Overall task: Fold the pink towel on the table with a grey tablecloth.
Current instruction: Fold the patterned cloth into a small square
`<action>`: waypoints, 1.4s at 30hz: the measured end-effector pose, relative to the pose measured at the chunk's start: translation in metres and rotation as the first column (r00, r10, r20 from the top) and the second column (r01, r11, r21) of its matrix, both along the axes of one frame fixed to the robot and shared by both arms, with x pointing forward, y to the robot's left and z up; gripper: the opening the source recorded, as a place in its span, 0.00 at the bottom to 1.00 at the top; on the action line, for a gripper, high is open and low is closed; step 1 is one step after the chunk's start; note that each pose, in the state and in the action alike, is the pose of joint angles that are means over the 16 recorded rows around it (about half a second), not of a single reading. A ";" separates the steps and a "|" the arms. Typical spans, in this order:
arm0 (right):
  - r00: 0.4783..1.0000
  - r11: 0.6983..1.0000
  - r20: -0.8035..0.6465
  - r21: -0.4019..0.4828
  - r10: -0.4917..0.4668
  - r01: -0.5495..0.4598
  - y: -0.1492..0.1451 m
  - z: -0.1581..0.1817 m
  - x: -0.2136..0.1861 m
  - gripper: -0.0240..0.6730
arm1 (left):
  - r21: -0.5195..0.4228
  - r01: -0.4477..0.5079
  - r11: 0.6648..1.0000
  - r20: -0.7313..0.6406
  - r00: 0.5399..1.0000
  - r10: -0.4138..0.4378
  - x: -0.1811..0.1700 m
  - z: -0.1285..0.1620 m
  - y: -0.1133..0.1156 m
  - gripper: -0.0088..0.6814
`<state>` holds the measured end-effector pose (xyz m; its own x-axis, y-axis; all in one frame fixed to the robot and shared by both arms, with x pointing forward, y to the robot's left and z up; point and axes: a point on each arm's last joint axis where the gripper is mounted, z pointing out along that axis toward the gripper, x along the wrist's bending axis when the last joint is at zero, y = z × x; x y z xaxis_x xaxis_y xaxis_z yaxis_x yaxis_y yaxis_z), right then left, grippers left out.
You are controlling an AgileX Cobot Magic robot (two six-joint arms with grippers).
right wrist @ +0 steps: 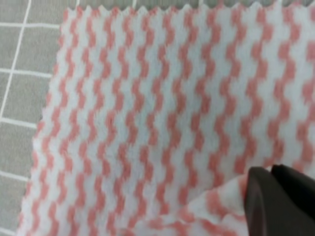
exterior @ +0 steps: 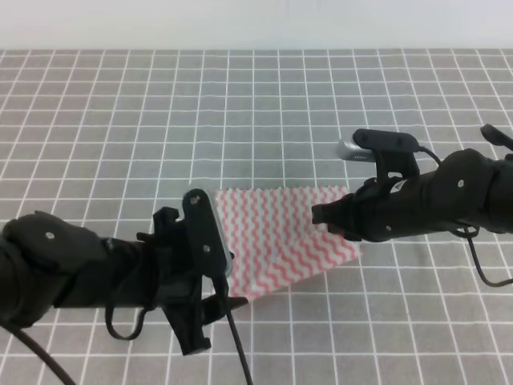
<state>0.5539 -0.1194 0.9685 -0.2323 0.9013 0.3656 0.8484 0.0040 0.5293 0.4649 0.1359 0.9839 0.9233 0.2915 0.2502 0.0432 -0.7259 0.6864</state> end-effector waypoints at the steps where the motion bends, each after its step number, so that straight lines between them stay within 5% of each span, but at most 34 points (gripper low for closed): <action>1: 1.000 1.000 0.000 0.000 -0.002 0.002 0.000 0.000 0.000 0.01 | 0.004 0.002 1.000 0.000 1.000 -0.002 0.001 -0.001 0.000 0.64; 42: 1.000 1.000 0.021 0.019 -0.022 0.022 0.002 0.002 0.007 0.01 | 0.125 -0.079 0.989 -0.024 0.996 0.083 0.020 -0.044 0.000 0.63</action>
<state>0.5606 -0.1169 0.9708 -0.2203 0.8993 0.3777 0.8368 -0.0247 0.5470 0.4848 0.1358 0.9398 0.9053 0.3343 0.2621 0.1243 -0.7984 0.5892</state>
